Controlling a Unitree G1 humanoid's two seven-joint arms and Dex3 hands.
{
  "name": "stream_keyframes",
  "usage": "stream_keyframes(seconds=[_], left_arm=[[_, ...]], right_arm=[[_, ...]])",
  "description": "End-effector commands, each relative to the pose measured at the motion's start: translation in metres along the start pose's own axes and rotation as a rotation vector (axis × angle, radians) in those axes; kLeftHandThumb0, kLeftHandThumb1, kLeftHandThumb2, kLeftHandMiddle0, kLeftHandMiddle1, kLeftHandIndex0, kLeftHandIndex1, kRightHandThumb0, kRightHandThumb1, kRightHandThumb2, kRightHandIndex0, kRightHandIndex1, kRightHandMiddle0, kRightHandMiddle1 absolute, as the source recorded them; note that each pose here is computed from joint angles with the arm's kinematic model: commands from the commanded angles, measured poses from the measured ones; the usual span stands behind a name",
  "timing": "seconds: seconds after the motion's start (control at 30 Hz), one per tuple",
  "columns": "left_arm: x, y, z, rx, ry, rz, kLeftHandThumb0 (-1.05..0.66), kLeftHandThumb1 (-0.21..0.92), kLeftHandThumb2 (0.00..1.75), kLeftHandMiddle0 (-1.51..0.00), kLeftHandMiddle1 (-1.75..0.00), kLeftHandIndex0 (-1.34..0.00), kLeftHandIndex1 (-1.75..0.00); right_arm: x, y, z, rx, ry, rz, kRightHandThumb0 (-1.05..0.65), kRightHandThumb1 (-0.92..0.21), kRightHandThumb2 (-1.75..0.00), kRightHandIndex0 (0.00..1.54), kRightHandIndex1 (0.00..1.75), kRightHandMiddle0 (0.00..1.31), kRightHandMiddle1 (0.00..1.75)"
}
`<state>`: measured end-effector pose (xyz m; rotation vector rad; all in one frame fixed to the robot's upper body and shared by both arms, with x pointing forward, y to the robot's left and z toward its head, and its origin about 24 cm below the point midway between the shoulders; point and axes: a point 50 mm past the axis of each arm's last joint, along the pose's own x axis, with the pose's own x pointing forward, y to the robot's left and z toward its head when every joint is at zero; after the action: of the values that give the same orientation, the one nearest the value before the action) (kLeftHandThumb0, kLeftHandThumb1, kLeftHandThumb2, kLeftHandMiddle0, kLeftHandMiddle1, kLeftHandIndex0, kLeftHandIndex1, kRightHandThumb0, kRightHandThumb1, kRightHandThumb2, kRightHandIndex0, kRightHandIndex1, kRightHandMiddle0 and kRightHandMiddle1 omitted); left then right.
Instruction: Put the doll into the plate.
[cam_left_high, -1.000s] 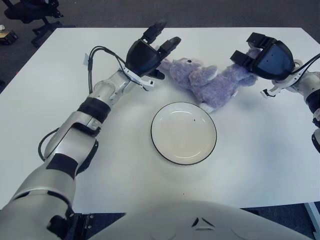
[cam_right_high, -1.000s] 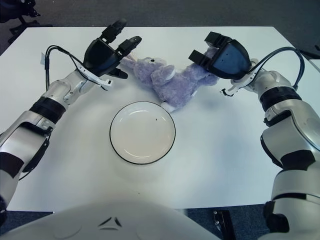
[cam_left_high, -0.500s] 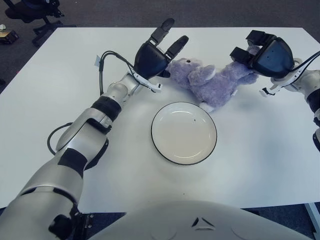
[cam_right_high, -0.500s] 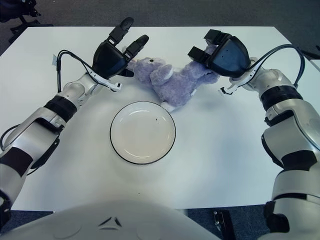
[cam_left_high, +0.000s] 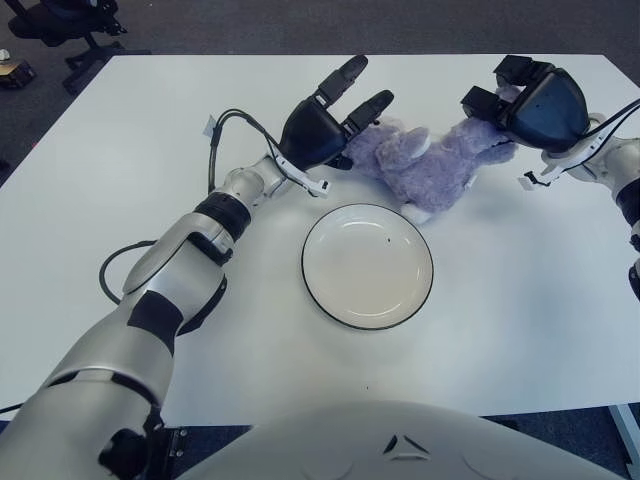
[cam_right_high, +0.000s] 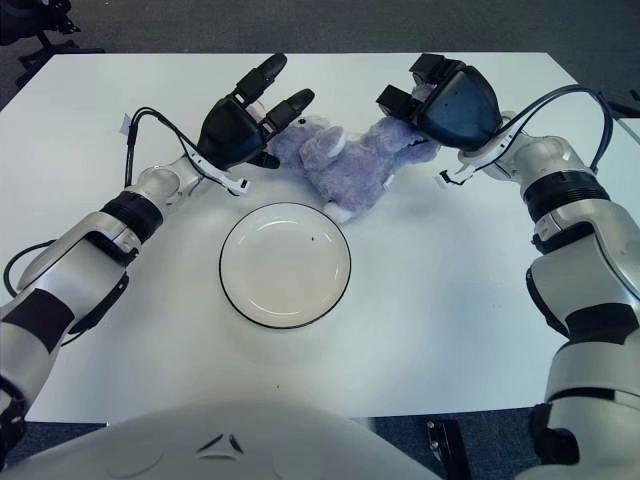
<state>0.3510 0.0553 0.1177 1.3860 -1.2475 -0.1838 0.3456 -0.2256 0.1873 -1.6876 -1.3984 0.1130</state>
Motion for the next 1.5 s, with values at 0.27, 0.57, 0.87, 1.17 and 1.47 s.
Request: stream_keyframes(seconds=[0.27, 0.57, 0.87, 1.17, 1.47], left_arm=[[-0.005, -0.012, 0.022, -0.045, -0.061, 0.032, -0.56, 0.83, 0.01, -0.24, -0.03, -0.31, -0.02], [-0.006, -0.015, 0.024, -0.068, -0.06, 0.023, -0.54, 0.84, 0.01, -0.28, -0.02, -0.32, -0.02], [-0.004, -0.023, 0.044, -0.215, -0.032, 0.054, -0.52, 0.85, 0.01, -0.39, -0.06, -0.38, -0.04], [-0.005, -0.025, 0.046, -0.23, -0.021, 0.056, -0.57, 0.87, 0.01, -0.43, -0.06, -0.4, -0.03], [-0.005, -0.027, 0.046, -0.244, 0.005, 0.038, -0.62, 0.9, 0.01, -0.5, -0.09, -0.52, -0.08]], right_arm=[[-0.004, -0.005, -0.003, 0.01, 0.027, -0.006, -0.33, -0.92, -0.36, 1.0, 1.75, 0.75, 1.75], [-0.004, -0.005, -0.003, 0.012, 0.03, -0.006, -0.33, -0.92, -0.36, 1.01, 1.75, 0.75, 1.75], [-0.004, -0.008, -0.004, 0.015, 0.038, -0.007, -0.33, -0.92, -0.37, 1.01, 1.75, 0.75, 1.75], [-0.005, -0.008, -0.005, 0.013, 0.043, -0.014, -0.33, -0.92, -0.37, 1.01, 1.75, 0.75, 1.75], [-0.006, -0.01, -0.005, 0.008, 0.047, -0.024, -0.32, -0.92, -0.37, 1.01, 1.75, 0.75, 1.75]])
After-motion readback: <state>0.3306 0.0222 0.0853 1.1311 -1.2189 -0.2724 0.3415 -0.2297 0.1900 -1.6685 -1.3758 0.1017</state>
